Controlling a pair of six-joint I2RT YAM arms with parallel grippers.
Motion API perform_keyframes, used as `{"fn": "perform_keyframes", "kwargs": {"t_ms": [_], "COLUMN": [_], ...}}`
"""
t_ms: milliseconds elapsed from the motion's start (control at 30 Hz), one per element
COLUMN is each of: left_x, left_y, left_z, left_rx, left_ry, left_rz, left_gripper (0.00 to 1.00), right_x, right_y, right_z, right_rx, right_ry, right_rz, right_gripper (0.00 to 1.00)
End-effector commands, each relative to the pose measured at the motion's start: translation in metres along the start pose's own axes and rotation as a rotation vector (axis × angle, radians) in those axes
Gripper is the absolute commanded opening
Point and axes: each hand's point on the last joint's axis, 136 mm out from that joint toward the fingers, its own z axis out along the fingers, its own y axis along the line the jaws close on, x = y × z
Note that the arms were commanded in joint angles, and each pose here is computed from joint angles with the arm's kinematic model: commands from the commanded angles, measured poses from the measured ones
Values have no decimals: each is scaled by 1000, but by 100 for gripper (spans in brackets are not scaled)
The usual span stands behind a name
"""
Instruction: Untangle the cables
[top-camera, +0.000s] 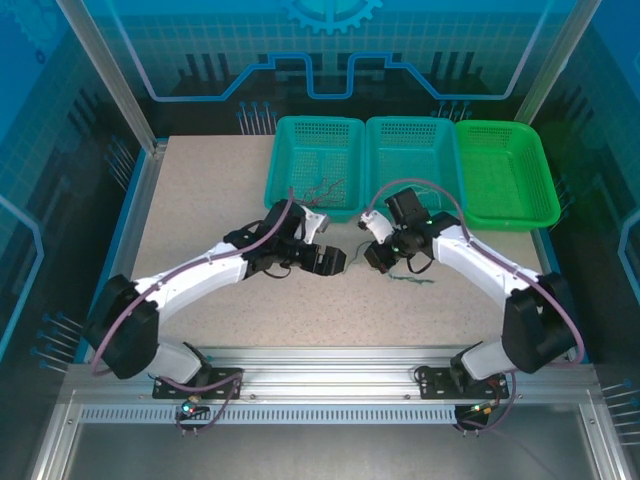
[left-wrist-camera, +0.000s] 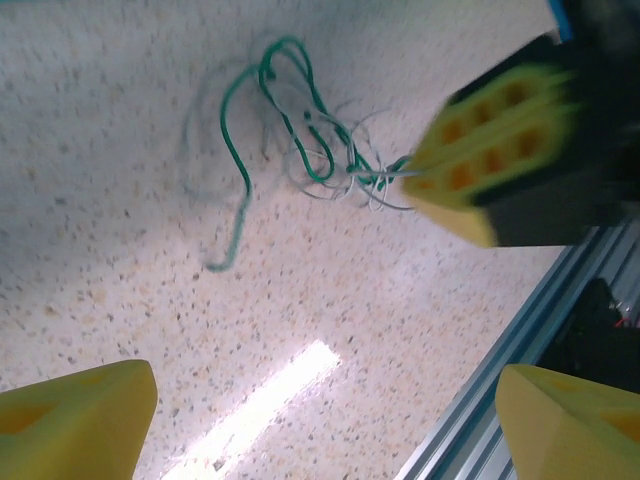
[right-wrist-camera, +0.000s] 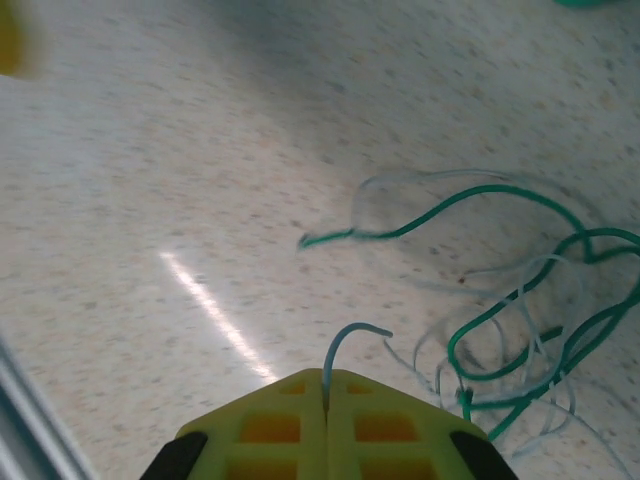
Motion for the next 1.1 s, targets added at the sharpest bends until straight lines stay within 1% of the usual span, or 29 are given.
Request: {"fn": "perform_keyframes", "kwargs": {"t_ms": [0, 100, 167, 267, 333, 400, 533, 600, 633, 700, 767, 800, 833, 867, 933, 1000, 1067], "left_x": [10, 8, 6, 6, 4, 4, 10, 11, 10, 3, -4, -6, -5, -2, 9, 23, 35], "left_y": [-5, 5, 21, 46, 55, 59, 67, 62, 54, 24, 5, 1, 4, 12, 33, 57, 77], "left_z": [13, 25, 33, 41, 45, 49, 51, 56, 60, 68, 69, 71, 74, 78, 87, 92, 88], "left_rx": [44, 6, -70, -183, -196, -178, -190, -139, -89, 110, 238, 266, 258, 219, 95, -53, -184], "left_ry": [85, 89, 86, 85, 69, 53, 42, 41, 44, 39, 17, 12, 18, 33, 84, 150, 197], "left_rz": [-80, -135, -165, -205, -240, -281, -308, -306, -299, -256, -264, -274, -288, -307, -344, -378, -391], "left_gripper": [88, 89, 89, 84, 82, 81, 83, 83, 83, 84, 86, 86, 87, 88, 87, 84, 79], "right_x": [-12, -14, -14, -15, -19, -26, -49, -59, -63, -68, -70, -73, -77, -82, -90, -99, -106], "right_y": [49, 67, 76, 85, 89, 91, 100, 104, 106, 109, 113, 114, 116, 117, 119, 121, 121], "right_z": [-32, -47, -54, -60, -64, -71, -99, -113, -116, -120, -123, -127, -132, -138, -150, -161, -172], "right_rx": [-195, -266, -309, -354, -369, -366, -369, -371, -372, -381, -374, -368, -366, -360, -355, -347, -328], "right_ry": [-116, -158, -172, -182, -193, -216, -330, -394, -418, -456, -465, -477, -496, -519, -568, -611, -641], "right_rz": [-99, -134, -145, -148, -148, -145, -156, -153, -149, -145, -154, -155, -159, -158, -156, -152, -151], "right_gripper": [0, 0, 0, 0, 0, 0, 0, 0, 0, 0, 0, 0, 0, 0, 0, 0, 0]}}
